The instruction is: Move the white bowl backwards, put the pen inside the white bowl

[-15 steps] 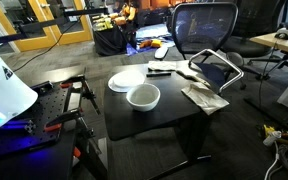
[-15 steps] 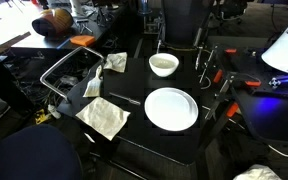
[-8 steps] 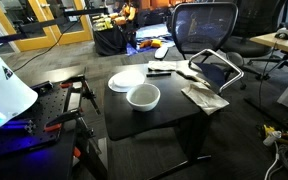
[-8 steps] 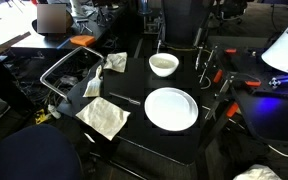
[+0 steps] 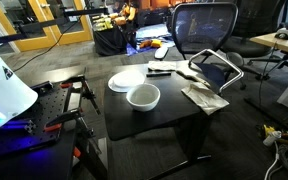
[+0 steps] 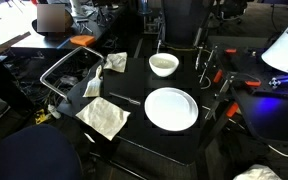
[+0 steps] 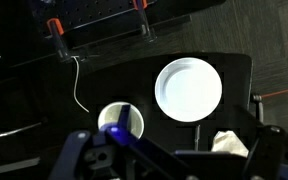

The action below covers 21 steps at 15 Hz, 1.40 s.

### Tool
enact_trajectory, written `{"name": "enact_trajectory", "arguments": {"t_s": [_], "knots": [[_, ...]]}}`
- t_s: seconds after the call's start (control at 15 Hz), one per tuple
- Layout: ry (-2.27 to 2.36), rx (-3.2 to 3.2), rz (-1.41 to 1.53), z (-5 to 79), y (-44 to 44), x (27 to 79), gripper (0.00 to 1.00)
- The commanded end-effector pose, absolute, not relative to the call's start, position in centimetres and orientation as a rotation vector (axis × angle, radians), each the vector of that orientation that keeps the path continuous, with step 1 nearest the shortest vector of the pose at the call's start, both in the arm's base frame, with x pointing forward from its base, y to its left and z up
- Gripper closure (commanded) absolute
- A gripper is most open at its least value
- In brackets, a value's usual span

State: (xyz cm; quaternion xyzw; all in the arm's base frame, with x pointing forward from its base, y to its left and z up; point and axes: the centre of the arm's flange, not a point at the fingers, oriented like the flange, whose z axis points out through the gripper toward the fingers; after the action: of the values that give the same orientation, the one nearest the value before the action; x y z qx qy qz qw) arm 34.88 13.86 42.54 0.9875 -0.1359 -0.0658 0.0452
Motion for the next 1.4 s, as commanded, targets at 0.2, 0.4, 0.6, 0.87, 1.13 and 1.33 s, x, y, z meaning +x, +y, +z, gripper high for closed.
{"name": "enact_trajectory", "arguments": {"t_s": [0.2,0.4,0.6,0.87,1.13,1.33], "knots": [[-0.838,2.938,-0.101,37.4,13.0,38.0,0.0],[-0.987,2.864,0.001,36.2,12.4,38.8,0.0],[-1.099,2.764,0.108,35.4,11.8,39.3,0.0],[-1.079,2.764,0.089,35.9,11.8,39.1,0.0],[-1.085,2.76,0.091,35.9,11.8,39.1,0.0],[-1.192,2.676,0.074,34.0,10.1,41.7,0.0]]}}
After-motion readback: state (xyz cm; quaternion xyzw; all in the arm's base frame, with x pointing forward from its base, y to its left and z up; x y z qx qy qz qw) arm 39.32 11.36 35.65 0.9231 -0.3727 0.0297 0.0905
